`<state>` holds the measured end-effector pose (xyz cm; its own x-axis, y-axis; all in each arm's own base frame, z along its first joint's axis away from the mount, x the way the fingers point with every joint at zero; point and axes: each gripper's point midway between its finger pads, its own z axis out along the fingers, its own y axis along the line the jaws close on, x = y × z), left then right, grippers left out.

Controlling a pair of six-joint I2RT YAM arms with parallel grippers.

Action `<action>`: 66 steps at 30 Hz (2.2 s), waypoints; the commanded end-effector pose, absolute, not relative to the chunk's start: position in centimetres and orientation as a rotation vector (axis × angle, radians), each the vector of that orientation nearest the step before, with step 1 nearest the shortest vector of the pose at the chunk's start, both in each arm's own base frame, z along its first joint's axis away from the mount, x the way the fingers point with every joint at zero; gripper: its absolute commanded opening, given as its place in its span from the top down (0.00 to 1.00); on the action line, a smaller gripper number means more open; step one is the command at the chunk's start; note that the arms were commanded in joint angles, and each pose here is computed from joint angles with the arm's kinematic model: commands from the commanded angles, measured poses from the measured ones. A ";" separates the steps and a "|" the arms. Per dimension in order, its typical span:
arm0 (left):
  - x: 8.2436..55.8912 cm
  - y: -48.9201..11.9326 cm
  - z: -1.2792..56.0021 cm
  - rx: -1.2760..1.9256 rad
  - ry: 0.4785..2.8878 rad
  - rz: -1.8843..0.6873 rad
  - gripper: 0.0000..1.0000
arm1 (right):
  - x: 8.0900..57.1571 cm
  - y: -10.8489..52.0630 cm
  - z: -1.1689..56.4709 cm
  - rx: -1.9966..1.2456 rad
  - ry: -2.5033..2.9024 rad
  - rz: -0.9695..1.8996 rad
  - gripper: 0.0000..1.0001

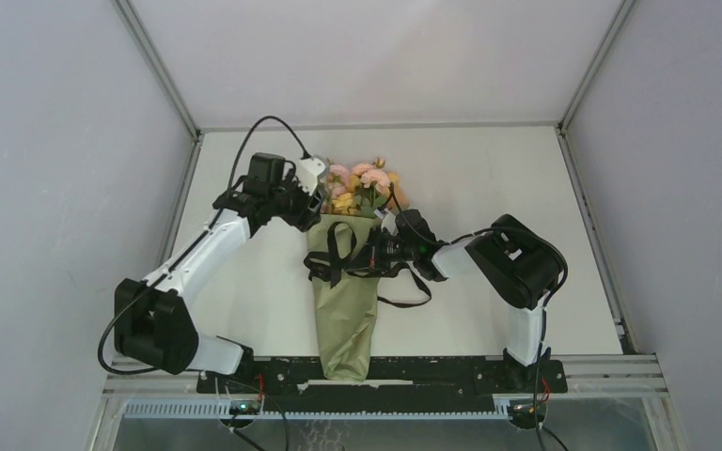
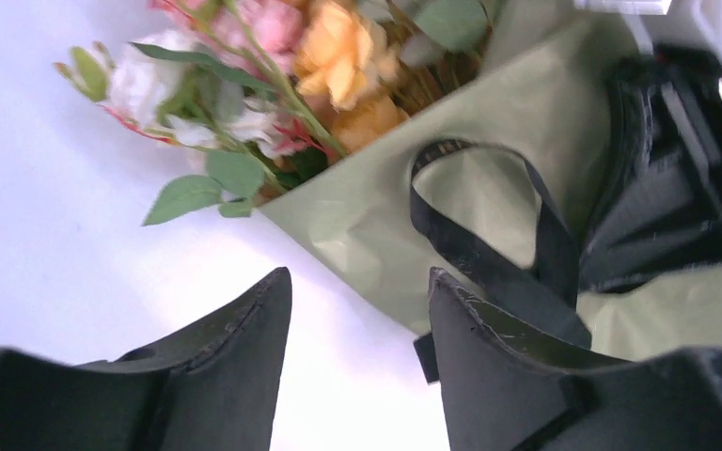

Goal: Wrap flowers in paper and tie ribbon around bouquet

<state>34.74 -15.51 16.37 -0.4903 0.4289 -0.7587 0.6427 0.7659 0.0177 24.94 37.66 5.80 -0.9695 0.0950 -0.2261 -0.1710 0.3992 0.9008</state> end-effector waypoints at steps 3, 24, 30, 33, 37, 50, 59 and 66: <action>31.5 -15.6 12.1 1.084 2.331 -0.369 0.34 | 25.2 37.8 7.9 -0.135 2.331 1.623 1.00; 34.4 -21.2 13.1 1.070 2.326 -0.583 1.00 | 25.1 37.4 7.8 -0.154 2.344 1.604 1.00; 38.9 -20.6 17.3 1.052 2.194 -0.316 1.00 | 25.1 37.4 7.7 -0.153 2.348 1.602 1.00; 41.1 -20.1 17.8 1.057 2.125 -0.142 1.00 | 25.2 37.4 7.6 -0.149 2.351 1.600 1.00; 41.5 -20.9 15.5 1.184 2.055 -0.049 1.00 | 25.1 37.6 7.5 -0.158 2.353 1.606 1.00; 43.7 -17.4 17.5 1.044 2.010 0.254 0.29 | 25.1 37.6 7.9 -0.174 2.345 1.608 1.00; 28.5 -20.0 15.5 1.621 1.872 -0.432 0.55 | 25.4 37.7 8.3 -0.182 2.328 1.622 1.00; 30.0 -18.4 11.1 1.721 1.817 -0.291 0.29 | 25.8 37.9 8.7 -0.186 2.319 1.627 1.00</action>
<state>28.82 -18.28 13.38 -0.0366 0.8125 -0.5818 0.9505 0.2080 0.2308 24.65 37.14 6.19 -0.9675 0.0622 -0.2451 -0.2007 0.4011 0.8938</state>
